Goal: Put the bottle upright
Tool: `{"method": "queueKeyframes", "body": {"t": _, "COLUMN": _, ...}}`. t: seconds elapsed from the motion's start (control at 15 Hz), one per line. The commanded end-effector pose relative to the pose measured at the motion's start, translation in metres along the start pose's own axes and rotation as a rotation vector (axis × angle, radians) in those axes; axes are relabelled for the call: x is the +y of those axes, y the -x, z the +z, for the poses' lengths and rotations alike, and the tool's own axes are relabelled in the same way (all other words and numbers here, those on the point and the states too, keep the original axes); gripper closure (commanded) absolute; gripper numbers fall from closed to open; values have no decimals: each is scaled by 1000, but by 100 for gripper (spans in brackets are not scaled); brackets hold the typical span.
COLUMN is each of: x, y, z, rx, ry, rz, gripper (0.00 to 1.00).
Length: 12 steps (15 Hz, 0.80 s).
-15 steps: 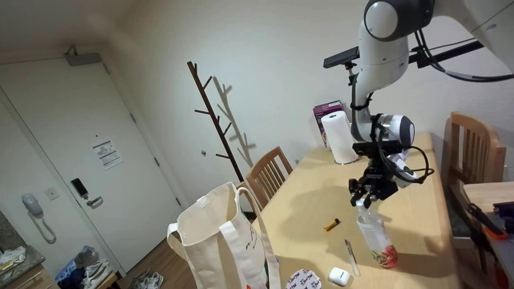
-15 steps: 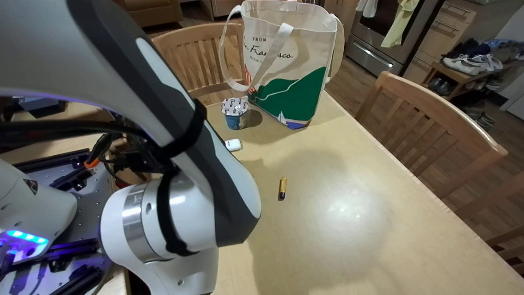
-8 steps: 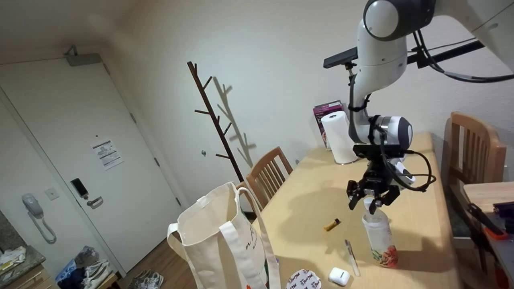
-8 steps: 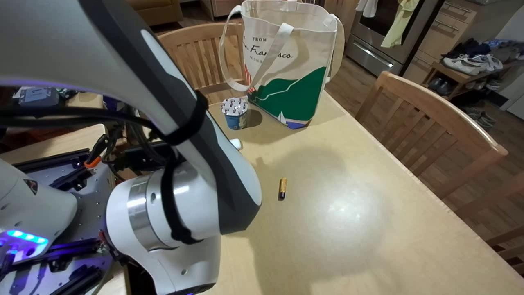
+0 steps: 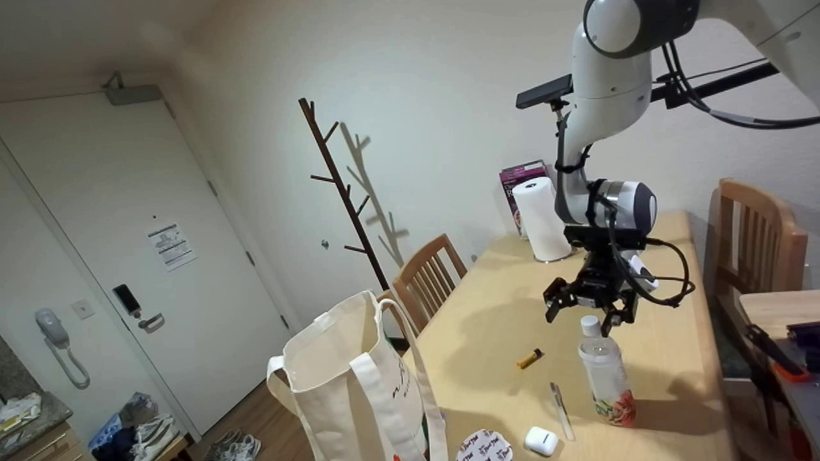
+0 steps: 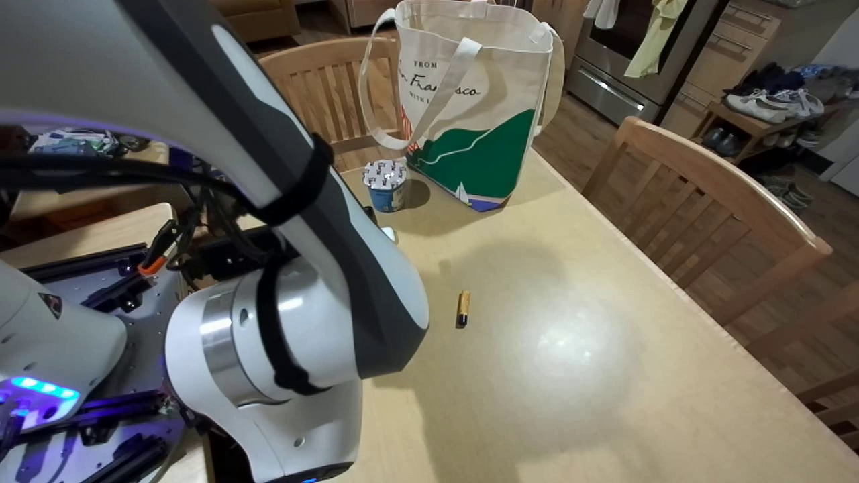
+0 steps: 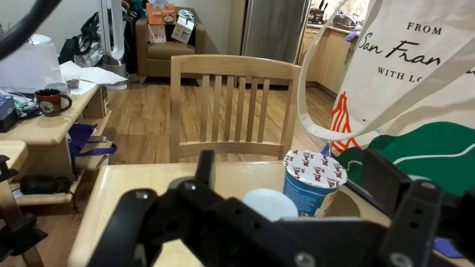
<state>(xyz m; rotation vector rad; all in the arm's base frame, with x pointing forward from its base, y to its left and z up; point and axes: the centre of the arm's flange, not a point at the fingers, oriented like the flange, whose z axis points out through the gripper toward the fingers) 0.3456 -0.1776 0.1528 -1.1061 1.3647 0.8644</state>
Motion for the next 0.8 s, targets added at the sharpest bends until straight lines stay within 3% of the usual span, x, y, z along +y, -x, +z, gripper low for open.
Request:
{"method": "queueKeyframes", "body": {"t": 0.0, "x": 5, "y": 66, "z": 10, "rx": 135, "ry": 14, "rz": 35, "gripper": 0}}
{"method": "queueKeyframes", "body": {"t": 0.27, "x": -1, "y": 120, "z": 20, "rx": 316, "ry": 7, "rz": 141, "gripper": 0}}
{"method": "queueKeyframes", "body": {"t": 0.47, "x": -5, "y": 158, "z": 36, "rx": 442, "ry": 74, "rz": 202, "gripper": 0}}
{"method": "queueKeyframes", "body": {"t": 0.53, "x": -16, "y": 99, "z": 22, "rx": 382, "ry": 45, "rz": 159, "gripper": 0}}
{"method": "queueKeyframes", "body": {"t": 0.73, "x": -15, "y": 126, "z": 33, "rx": 428, "ry": 58, "rz": 164, "gripper": 0}}
